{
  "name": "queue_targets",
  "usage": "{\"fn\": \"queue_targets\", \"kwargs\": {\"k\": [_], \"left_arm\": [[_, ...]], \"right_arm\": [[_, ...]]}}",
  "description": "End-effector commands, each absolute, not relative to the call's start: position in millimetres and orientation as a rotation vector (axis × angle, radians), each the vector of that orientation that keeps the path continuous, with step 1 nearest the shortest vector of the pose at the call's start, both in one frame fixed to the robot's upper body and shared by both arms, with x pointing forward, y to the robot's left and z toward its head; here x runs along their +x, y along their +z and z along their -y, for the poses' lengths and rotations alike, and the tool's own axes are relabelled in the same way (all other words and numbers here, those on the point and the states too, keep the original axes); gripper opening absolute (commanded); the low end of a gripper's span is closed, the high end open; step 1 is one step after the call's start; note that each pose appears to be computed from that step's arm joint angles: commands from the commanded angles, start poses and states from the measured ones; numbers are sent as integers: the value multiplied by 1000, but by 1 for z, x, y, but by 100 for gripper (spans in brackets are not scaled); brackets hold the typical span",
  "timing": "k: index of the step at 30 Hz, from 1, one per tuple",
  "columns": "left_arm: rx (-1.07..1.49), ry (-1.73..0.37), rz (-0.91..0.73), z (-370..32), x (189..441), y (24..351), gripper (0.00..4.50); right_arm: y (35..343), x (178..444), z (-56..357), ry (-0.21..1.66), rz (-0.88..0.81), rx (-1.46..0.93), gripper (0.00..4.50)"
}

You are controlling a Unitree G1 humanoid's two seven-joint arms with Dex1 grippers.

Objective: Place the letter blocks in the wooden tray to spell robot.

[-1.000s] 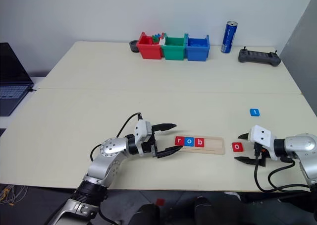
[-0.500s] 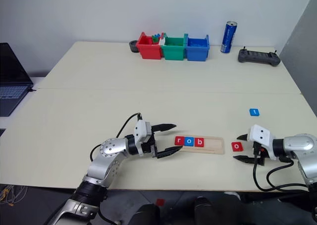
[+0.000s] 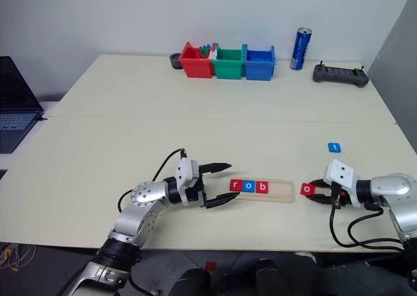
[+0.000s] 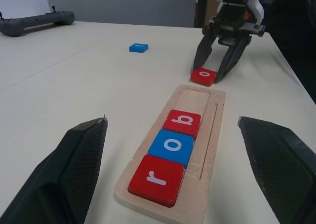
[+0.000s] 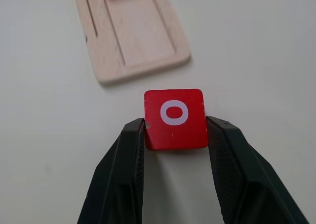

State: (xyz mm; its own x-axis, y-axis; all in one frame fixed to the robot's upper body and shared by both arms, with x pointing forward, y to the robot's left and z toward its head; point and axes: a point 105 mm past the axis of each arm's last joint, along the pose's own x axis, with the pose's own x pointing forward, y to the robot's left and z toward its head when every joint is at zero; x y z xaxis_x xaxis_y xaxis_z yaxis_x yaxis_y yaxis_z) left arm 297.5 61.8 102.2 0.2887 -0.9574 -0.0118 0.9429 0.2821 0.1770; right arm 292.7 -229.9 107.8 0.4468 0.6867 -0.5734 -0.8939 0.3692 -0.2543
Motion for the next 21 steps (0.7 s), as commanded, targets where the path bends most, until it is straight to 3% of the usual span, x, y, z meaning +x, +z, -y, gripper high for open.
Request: {"fn": "queue_targets", "kwargs": {"k": [1, 21], "left_arm": [[175, -1282, 139, -62, 296, 110, 450], [184, -1270, 143, -64, 299, 112, 450]], "right_arm": [[136, 295, 207, 1087, -291, -585, 144], [115, 301, 167, 1185, -292, -624, 144]]}}
